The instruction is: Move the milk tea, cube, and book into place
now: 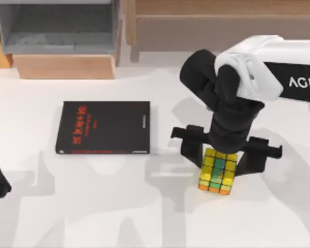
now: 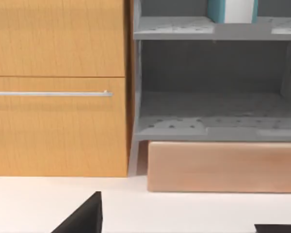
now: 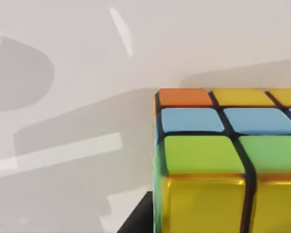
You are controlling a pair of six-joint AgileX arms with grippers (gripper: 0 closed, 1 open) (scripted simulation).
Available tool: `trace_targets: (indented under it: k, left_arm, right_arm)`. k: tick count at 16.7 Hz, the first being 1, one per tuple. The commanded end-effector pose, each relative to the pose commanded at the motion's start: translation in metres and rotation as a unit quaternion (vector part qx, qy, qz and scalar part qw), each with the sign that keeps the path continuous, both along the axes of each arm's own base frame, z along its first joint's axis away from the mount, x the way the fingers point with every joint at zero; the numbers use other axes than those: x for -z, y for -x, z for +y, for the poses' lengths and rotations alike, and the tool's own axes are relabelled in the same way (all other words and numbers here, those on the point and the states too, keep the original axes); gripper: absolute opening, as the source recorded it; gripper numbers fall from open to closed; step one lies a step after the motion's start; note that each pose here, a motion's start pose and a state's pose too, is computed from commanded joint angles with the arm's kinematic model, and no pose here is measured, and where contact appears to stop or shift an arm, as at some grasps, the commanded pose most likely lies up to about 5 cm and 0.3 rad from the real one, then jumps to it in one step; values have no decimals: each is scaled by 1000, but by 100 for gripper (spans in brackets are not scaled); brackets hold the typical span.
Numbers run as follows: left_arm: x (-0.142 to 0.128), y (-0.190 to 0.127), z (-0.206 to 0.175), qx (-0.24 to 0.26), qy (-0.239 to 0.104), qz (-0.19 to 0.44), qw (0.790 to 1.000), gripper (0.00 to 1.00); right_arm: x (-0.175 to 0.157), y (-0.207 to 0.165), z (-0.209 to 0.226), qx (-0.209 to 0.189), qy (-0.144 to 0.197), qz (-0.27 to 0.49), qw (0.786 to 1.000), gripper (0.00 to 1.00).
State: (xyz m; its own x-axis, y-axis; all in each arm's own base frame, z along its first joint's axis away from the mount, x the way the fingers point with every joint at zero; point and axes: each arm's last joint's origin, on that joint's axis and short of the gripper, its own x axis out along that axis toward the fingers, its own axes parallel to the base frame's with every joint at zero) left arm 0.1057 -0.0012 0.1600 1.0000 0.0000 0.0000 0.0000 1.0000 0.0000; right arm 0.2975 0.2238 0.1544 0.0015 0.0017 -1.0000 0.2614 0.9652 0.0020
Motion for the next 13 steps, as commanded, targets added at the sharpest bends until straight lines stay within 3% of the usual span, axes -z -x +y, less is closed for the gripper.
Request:
trace_targets:
  k: [4, 9, 13]
  left_arm:
    - [0, 0, 0, 0, 0, 0, 1000, 100]
    - [0, 0, 0, 0, 0, 0, 1000, 100]
    - [0, 0, 0, 0, 0, 0, 1000, 100]
  right_arm:
    - [-20, 1, 0, -1, 1, 0, 1000, 0]
    - [-20, 0, 0, -1, 1, 1, 1000, 0]
    - [-37, -8, 3, -40, -34, -71, 996, 0]
